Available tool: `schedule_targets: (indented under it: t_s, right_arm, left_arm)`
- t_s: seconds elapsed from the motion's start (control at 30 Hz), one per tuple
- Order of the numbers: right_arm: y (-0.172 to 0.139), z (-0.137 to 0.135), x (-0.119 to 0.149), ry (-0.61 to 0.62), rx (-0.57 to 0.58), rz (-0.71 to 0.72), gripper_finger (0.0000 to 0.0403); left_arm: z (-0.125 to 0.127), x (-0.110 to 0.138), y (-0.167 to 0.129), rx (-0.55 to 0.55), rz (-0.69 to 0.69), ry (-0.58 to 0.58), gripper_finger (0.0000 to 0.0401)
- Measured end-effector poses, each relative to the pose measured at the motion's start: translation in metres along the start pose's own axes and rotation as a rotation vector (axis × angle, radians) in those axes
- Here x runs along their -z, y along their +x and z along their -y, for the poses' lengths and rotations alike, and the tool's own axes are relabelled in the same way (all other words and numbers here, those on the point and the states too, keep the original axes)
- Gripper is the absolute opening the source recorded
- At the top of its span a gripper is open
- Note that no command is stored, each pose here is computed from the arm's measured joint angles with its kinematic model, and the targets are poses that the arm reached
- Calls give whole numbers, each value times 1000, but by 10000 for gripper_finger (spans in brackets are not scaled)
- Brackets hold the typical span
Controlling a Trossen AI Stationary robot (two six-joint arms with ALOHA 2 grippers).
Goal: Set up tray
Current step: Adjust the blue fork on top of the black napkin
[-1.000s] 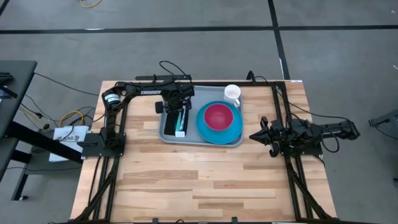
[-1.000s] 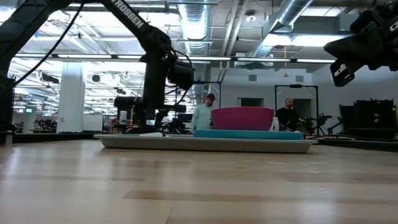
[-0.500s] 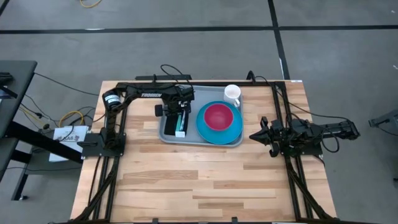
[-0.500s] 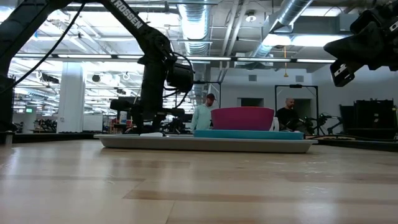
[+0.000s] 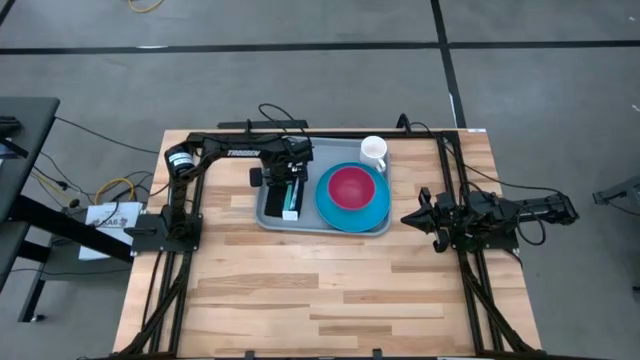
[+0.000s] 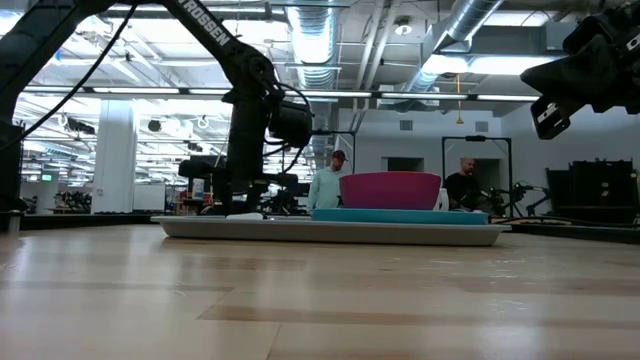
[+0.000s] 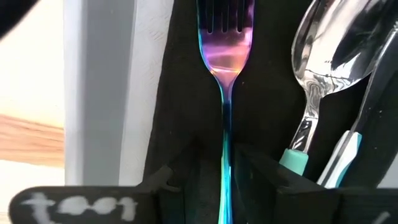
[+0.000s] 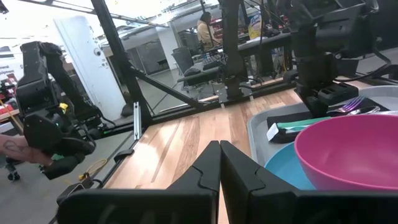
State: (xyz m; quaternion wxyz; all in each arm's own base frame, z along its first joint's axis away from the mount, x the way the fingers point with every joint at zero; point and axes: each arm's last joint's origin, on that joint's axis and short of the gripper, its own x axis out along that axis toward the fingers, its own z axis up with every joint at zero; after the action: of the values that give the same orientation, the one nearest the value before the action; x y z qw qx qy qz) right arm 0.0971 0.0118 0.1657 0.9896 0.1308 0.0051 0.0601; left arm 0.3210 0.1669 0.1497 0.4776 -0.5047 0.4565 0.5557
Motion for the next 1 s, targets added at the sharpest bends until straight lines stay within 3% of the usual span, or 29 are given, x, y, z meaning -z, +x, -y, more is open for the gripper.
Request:
schedule_targets:
  t_s: [1.0]
  right_arm:
    - [0,0,0,0,0,0,0]
  left_arm:
    - [3,-3,-7,65,22,2,83]
